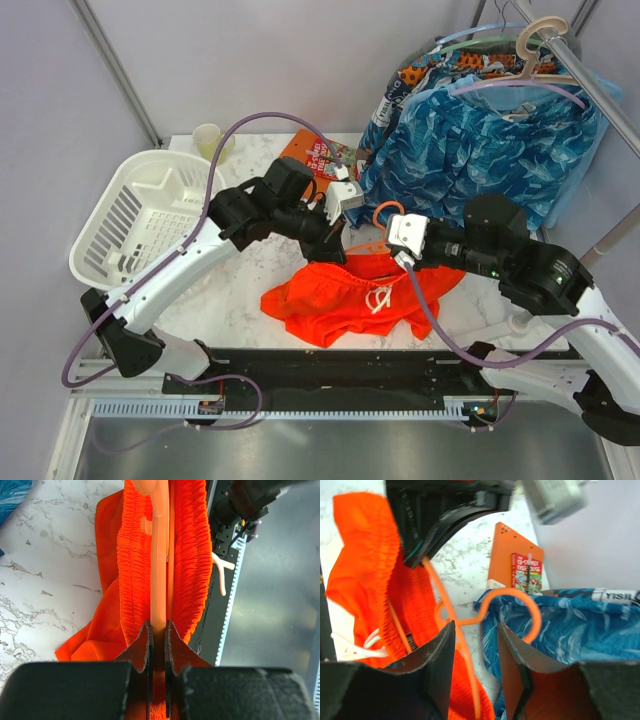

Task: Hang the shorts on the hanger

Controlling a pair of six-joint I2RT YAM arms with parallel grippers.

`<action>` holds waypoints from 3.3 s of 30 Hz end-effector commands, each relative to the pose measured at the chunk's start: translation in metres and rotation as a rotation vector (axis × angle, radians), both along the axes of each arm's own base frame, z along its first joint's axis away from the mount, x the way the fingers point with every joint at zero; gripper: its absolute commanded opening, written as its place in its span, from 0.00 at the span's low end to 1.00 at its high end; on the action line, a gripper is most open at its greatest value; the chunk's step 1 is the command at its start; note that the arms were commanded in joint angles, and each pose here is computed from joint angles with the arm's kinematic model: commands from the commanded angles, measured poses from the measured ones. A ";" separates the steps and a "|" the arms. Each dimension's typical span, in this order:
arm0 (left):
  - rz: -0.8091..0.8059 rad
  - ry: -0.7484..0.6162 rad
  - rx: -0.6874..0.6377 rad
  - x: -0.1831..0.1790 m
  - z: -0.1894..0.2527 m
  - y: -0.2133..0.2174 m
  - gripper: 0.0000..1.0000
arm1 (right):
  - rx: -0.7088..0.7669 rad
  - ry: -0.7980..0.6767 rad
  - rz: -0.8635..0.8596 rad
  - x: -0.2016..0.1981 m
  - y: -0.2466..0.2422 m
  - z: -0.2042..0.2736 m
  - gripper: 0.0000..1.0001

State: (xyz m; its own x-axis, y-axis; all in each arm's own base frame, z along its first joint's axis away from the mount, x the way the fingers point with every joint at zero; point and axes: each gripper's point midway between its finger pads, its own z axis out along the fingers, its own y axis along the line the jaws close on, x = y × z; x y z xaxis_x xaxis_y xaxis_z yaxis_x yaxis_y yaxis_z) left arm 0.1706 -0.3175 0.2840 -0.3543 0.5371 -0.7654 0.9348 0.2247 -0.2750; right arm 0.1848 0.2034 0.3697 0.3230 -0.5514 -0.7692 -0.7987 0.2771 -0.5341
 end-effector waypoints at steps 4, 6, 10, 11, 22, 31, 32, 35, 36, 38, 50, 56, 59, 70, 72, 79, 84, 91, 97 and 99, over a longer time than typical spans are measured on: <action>-0.012 0.015 -0.150 -0.004 0.041 -0.013 0.02 | -0.077 -0.098 0.189 -0.008 0.022 0.001 0.46; -0.008 0.017 -0.149 -0.003 0.040 -0.012 0.02 | -0.124 -0.127 0.211 -0.007 0.029 -0.006 0.47; 0.007 0.046 -0.159 0.002 0.039 -0.011 0.02 | -0.206 -0.207 0.251 -0.008 0.041 -0.019 0.48; 0.019 0.073 -0.162 0.002 0.040 -0.012 0.02 | -0.222 -0.223 0.249 -0.008 0.042 -0.021 0.47; 0.028 0.082 -0.164 0.003 0.040 -0.010 0.02 | -0.382 -0.345 0.062 0.010 0.061 -0.046 0.46; 0.023 0.080 -0.169 -0.001 0.040 -0.006 0.02 | -0.444 -0.367 0.011 0.020 0.059 -0.058 0.43; 0.024 0.079 -0.172 -0.001 0.041 -0.006 0.02 | -0.442 -0.364 0.016 0.020 0.061 -0.059 0.42; 0.022 0.087 -0.178 -0.002 0.042 -0.008 0.02 | -0.441 -0.362 0.027 0.020 0.069 -0.061 0.40; 0.022 0.091 -0.183 -0.002 0.044 -0.008 0.02 | -0.446 -0.365 0.026 0.020 0.070 -0.062 0.40; 0.018 0.094 -0.191 -0.003 0.046 -0.008 0.02 | -0.445 -0.369 0.026 0.022 0.074 -0.064 0.36; 0.027 0.110 -0.262 -0.006 0.065 0.010 0.66 | -0.462 -0.471 -0.057 0.024 0.035 -0.032 0.00; 0.079 0.025 -0.380 0.010 0.110 0.036 0.99 | -0.540 -0.568 -0.098 0.025 0.000 -0.008 0.00; 0.115 -0.052 -0.432 0.015 0.133 0.047 0.99 | -0.594 -0.639 -0.124 0.027 -0.018 0.008 0.00; 0.143 -0.115 -0.480 0.021 0.153 0.058 0.99 | -0.601 -0.740 -0.333 0.071 -0.072 0.093 0.00; 0.142 -0.113 -0.487 0.020 0.155 0.058 0.99 | -0.587 -0.749 -0.347 0.079 -0.077 0.104 0.00; 0.118 -0.107 -0.498 0.013 0.156 0.059 0.99 | -0.626 -0.795 -0.416 0.131 -0.126 0.118 0.00; 0.110 -0.126 -0.500 0.009 0.155 0.062 0.99 | -0.617 -0.865 -0.436 0.155 -0.152 0.138 0.00; 0.113 -0.117 -0.484 0.009 0.144 0.062 0.99 | -0.638 -0.995 -0.374 0.148 -0.144 0.160 0.00; 0.107 -0.101 -0.491 0.012 0.147 0.058 0.99 | -0.672 -1.029 -0.414 0.153 -0.149 0.180 0.00; 0.102 -0.100 -0.492 0.011 0.147 0.058 0.99 | -0.677 -1.036 -0.441 0.156 -0.154 0.190 0.00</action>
State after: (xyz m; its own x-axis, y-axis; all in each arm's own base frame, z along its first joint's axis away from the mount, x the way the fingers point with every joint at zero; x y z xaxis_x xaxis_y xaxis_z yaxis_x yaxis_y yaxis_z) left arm 0.1850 -0.2575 0.4203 -0.3138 0.0928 -0.9449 0.9324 0.2179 -0.2883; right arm 0.3528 0.0548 0.4831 0.3293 -0.9371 0.1153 -0.0679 -0.1453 -0.9871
